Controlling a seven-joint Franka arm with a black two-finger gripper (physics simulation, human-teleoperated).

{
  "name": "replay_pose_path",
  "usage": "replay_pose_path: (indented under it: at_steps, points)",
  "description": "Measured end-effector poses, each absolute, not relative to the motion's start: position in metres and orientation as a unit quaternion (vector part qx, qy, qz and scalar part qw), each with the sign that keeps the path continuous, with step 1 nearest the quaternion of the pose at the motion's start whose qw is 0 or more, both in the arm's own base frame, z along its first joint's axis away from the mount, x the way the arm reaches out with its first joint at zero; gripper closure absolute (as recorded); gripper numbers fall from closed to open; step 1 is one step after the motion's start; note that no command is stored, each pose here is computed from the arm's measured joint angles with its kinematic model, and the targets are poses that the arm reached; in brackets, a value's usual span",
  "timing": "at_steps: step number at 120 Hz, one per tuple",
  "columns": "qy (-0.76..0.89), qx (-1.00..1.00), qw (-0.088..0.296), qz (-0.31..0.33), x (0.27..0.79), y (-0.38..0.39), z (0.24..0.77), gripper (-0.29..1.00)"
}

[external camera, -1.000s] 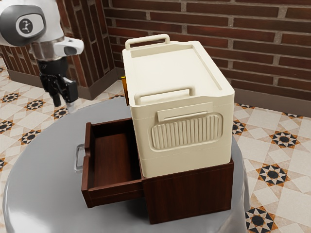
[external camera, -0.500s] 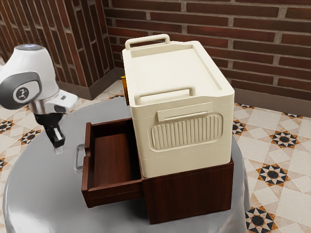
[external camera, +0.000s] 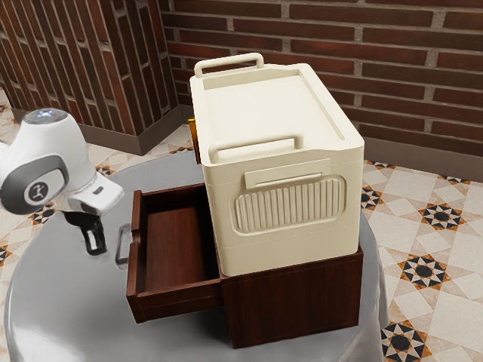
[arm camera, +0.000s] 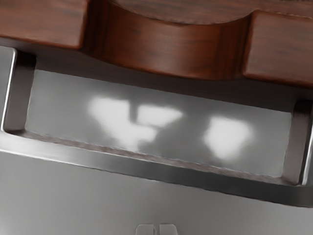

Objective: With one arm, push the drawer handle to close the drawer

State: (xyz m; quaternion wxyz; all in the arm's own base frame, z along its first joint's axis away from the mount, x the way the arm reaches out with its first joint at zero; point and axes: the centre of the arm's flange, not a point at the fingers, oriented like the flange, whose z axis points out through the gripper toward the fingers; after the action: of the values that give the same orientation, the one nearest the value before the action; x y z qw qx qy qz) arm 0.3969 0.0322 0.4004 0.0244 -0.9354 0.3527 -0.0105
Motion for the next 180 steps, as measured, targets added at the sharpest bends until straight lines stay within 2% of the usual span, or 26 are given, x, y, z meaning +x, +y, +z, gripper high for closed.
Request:
replay_pose_path:
  at_steps: [26,82,163,180]
  points:
    - [0.395,-0.918,0.029,-0.018,0.41,0.022,0.392,0.78]
    - [0.458,-0.885,0.02,-0.08,0.438,-0.021,0.394,0.79]
    - [0.494,-0.86,-0.007,-0.126,0.488,-0.091,0.393,0.78]
    - [0.485,-0.864,-0.016,-0.134,0.491,-0.083,0.399,0.76]
